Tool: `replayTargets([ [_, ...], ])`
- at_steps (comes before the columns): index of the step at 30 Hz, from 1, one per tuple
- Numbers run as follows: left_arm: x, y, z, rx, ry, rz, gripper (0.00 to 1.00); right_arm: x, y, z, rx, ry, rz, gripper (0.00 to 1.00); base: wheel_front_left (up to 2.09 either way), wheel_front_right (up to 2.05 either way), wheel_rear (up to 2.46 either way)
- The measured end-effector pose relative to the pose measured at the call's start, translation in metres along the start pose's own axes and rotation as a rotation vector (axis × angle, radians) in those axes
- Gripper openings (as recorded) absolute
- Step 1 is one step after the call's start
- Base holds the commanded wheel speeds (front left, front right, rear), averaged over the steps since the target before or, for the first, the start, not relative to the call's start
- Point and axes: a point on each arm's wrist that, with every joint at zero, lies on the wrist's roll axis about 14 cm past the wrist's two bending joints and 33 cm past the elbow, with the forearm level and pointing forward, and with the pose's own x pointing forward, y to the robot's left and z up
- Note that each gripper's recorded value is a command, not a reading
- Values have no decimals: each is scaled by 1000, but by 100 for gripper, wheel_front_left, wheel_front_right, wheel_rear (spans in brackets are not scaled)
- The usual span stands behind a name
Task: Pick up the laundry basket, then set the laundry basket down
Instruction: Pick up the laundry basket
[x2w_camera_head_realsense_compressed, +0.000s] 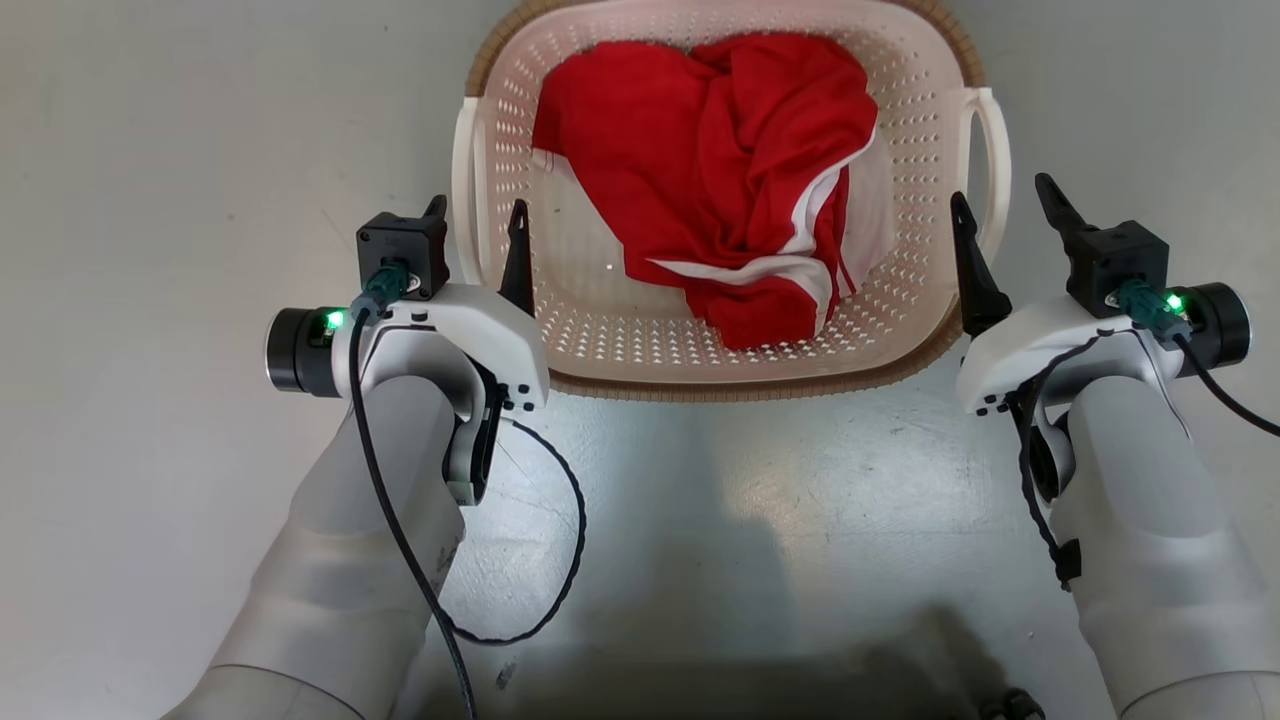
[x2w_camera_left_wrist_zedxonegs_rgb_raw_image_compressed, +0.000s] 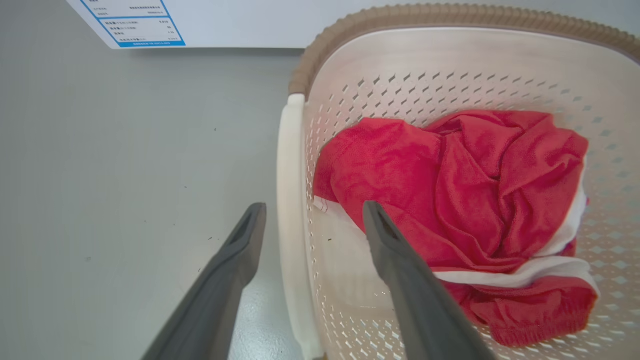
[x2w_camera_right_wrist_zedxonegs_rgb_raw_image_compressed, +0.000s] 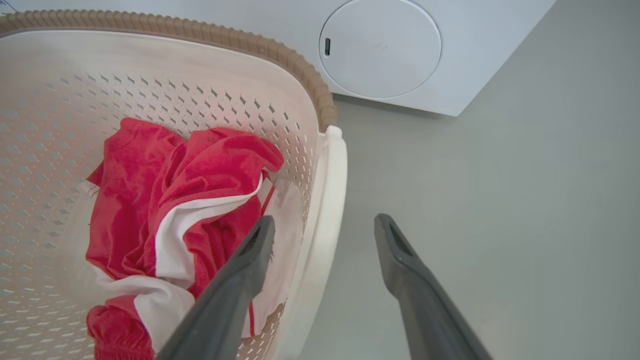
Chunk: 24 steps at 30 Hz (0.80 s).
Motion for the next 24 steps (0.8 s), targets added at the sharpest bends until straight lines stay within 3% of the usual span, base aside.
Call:
replayTargets([
  [14,16,-7,-14,16,23,-23,100,14,9,-24,-16,63,37,100,0,0,0],
  [24,16,-10,-14,23,25,-28,100,18,13,-17,-6,51,50,100,0,0,0],
])
